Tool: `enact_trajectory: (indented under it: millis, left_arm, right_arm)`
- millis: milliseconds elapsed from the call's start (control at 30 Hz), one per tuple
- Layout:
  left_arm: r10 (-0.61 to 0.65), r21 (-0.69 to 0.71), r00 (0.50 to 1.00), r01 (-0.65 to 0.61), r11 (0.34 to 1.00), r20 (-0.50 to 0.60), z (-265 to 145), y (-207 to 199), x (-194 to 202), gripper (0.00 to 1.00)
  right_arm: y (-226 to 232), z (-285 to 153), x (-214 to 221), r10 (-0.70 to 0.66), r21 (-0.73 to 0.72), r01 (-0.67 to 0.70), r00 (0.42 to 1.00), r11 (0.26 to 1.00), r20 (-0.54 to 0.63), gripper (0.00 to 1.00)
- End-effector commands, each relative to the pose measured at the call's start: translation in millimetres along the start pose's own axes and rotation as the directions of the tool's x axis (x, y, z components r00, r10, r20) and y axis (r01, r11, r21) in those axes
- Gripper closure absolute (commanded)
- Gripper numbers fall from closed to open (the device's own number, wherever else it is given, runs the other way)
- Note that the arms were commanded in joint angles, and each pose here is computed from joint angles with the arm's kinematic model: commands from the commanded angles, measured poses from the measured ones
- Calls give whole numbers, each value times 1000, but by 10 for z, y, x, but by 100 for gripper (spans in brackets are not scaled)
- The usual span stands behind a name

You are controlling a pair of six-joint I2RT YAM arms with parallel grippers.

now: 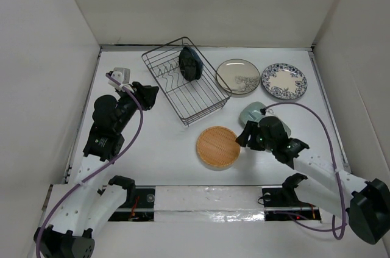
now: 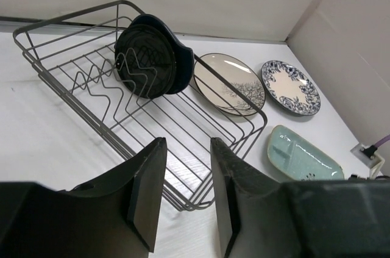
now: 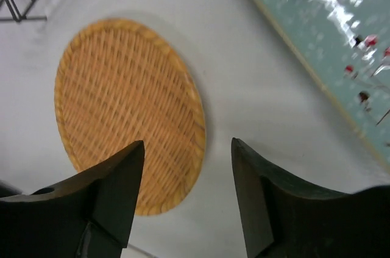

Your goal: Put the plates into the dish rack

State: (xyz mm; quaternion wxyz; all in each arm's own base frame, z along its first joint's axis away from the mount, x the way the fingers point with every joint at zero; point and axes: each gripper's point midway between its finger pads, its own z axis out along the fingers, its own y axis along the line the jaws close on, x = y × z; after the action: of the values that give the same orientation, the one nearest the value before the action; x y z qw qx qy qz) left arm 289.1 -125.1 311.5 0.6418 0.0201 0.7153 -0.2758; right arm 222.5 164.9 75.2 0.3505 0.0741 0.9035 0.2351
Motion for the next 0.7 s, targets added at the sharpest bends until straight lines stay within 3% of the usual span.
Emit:
enact_trajectory:
  millis: [0, 67, 267, 367, 433, 500, 533, 600, 633, 667]
  left_arm:
    - [11, 25, 999, -12, 1000, 40, -24, -52, -77, 68]
    - [11, 28, 999, -12, 1000, 39, -21, -57, -75, 65]
    - [17, 19, 999, -18, 1000, 42, -31, -41, -82, 63]
    - [15, 18, 999, -16, 1000, 41, -28, -39, -82, 63]
    - [18, 12, 999, -18, 1000, 40, -23, -29, -84, 63]
    - [19, 10, 999, -20, 1000, 39, -24, -25, -82, 63]
    - [21, 6, 999, -21, 1000, 41, -23, -17, -85, 63]
    - [19, 6, 999, -19, 1000, 41, -24, -19, -88, 63]
    - [19, 5, 999, -20, 1000, 43, -30, -18, -90, 63]
    - [20, 7, 999, -20, 1000, 44, -33, -22, -93, 63]
  right_arm:
    - [165, -65, 232, 71, -104, -82, 992, 991, -104, 34]
    - [237, -45, 277, 48, -150, -67, 990, 986, -130, 32]
    - [109, 226, 441, 33, -101, -55, 978, 993, -205, 33]
    - [131, 357, 466, 40, -130, -71, 973, 989, -226, 38]
    - [99, 443, 577, 56, -123, -91, 962, 988, -266, 50]
    - [58, 507, 627, 64, -125, -101, 959, 987, -276, 53]
    - [36, 519, 619, 74, -123, -111, 959, 986, -275, 71]
    - [16, 515, 645, 78, -119, -115, 957, 986, -279, 86]
    - [27, 499, 626, 72, -125, -109, 960, 986, -271, 99]
    - [23, 477, 630, 71, -123, -108, 959, 987, -274, 100]
